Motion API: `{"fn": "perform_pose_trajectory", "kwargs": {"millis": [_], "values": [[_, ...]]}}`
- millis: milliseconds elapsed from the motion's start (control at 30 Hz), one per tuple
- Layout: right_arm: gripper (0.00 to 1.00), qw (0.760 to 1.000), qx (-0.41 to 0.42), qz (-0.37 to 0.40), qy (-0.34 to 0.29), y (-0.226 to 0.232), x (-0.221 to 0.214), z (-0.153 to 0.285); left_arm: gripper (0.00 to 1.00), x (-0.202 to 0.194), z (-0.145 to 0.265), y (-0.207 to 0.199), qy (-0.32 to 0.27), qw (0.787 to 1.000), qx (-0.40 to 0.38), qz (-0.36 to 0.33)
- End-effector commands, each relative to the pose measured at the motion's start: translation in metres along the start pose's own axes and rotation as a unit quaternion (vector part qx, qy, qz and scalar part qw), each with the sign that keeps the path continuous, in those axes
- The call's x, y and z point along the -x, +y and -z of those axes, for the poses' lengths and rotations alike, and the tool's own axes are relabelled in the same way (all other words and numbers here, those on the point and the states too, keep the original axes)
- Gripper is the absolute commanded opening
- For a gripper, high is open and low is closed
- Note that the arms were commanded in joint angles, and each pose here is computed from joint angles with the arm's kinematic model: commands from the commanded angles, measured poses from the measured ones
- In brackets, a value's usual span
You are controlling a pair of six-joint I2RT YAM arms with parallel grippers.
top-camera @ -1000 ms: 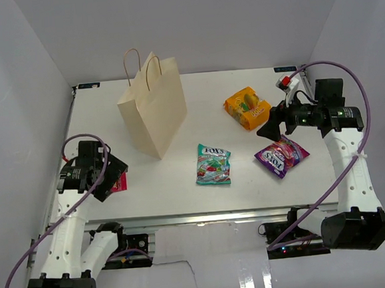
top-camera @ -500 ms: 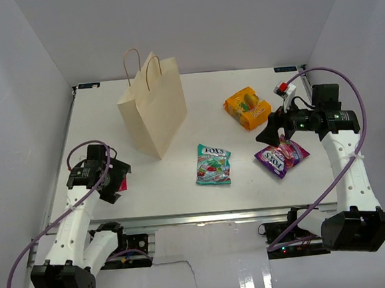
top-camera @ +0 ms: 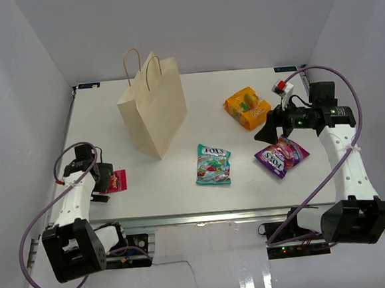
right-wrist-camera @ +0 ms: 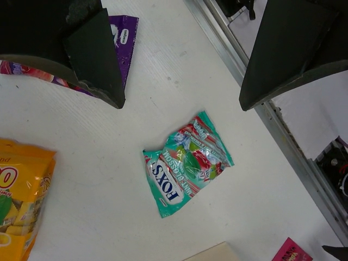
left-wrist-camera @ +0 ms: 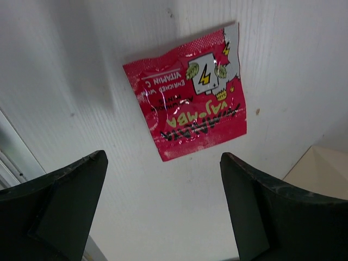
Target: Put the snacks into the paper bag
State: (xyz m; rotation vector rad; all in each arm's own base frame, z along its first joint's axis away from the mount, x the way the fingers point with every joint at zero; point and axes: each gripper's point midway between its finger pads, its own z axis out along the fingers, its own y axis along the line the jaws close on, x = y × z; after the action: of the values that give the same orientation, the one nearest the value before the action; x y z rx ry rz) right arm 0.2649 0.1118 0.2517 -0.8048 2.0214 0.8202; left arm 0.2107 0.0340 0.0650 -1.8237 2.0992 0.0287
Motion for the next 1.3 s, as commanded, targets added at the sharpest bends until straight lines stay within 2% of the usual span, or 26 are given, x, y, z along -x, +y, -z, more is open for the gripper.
{"fn": "perform_pose_trajectory", "kwargs": {"millis": [0,167,667,833,1067,1267], "values": [[0.92,1.0,0.013,0.014,-0.018,-0.002,0.012,-0.003,0.95,0.013,-0.01,-0.009,-0.009,0.999,-0.031,-0.001],[0.93,1.0,0.024,0.002,-0.016,-0.005,0.011,-0.007,0.95,0.012,-0.026,-0.008,0.001,0.999,-0.045,-0.016],[0.93,1.0,0.017,-0.006,-0.013,-0.008,0.012,-0.008,0.86,0.018,-0.058,-0.015,0.024,0.997,-0.077,0.013],[0.93,1.0,0.014,-0.008,-0.013,-0.009,0.013,-0.007,0.84,0.013,-0.066,-0.01,0.032,0.997,-0.07,0.007],[0.93,1.0,0.014,-0.01,-0.014,-0.011,0.014,-0.008,0.74,0.004,-0.075,0.005,0.05,0.998,-0.038,-0.004],[0.93,1.0,0.013,-0.011,-0.015,-0.011,0.015,-0.008,0.7,0.001,-0.079,0.014,0.056,0.997,-0.026,-0.045]]}}
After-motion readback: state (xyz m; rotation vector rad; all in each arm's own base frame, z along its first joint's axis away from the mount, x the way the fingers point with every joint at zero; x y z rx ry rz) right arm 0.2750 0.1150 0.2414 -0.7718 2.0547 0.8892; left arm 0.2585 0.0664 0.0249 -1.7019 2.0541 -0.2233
